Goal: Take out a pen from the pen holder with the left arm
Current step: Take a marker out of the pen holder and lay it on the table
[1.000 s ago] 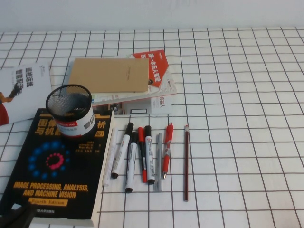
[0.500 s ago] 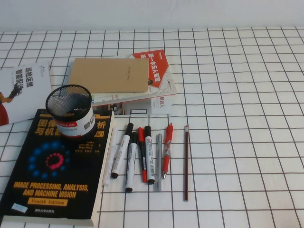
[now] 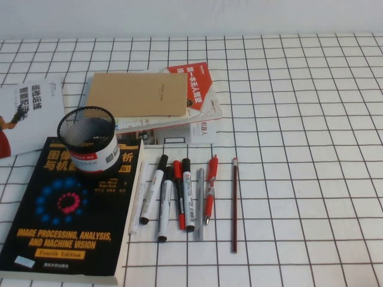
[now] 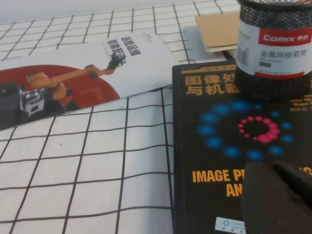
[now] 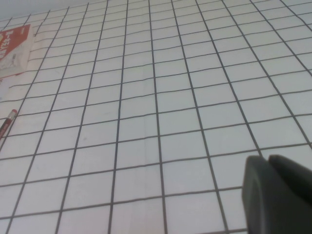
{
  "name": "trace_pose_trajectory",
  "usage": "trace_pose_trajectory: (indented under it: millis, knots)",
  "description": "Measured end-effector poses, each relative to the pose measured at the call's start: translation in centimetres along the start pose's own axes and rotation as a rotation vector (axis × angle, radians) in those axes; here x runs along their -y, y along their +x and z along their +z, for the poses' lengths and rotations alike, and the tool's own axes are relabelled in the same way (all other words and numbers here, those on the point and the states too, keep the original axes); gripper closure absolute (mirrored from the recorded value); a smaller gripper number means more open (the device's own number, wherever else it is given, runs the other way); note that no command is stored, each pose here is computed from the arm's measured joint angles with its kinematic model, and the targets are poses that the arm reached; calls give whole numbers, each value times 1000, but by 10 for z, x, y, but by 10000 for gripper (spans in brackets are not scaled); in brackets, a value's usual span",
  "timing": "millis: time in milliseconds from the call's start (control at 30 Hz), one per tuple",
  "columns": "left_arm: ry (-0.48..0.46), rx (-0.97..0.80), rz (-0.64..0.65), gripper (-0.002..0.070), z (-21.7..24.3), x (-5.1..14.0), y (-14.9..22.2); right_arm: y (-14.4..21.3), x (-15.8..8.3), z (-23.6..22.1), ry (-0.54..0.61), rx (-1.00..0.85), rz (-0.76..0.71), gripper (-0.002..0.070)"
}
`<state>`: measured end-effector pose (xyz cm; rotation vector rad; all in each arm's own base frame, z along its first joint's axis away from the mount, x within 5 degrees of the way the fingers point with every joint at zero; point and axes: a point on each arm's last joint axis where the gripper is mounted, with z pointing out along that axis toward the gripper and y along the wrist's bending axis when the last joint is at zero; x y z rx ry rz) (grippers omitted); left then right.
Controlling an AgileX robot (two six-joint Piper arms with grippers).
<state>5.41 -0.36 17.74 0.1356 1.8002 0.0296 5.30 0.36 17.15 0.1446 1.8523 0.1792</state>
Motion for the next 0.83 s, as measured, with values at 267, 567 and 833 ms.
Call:
trace_pose_trajectory:
  millis: [267, 567, 833]
  knots:
    - [-5, -5, -1, 678, 0, 0, 0, 0, 0, 0, 0, 0, 0, 693]
    - [-1, -33, -1, 678, 0, 0, 3, 0, 0, 0, 0, 0, 0, 693]
    - [0, -37, -1, 678, 0, 0, 3, 0, 0, 0, 0, 0, 0, 693]
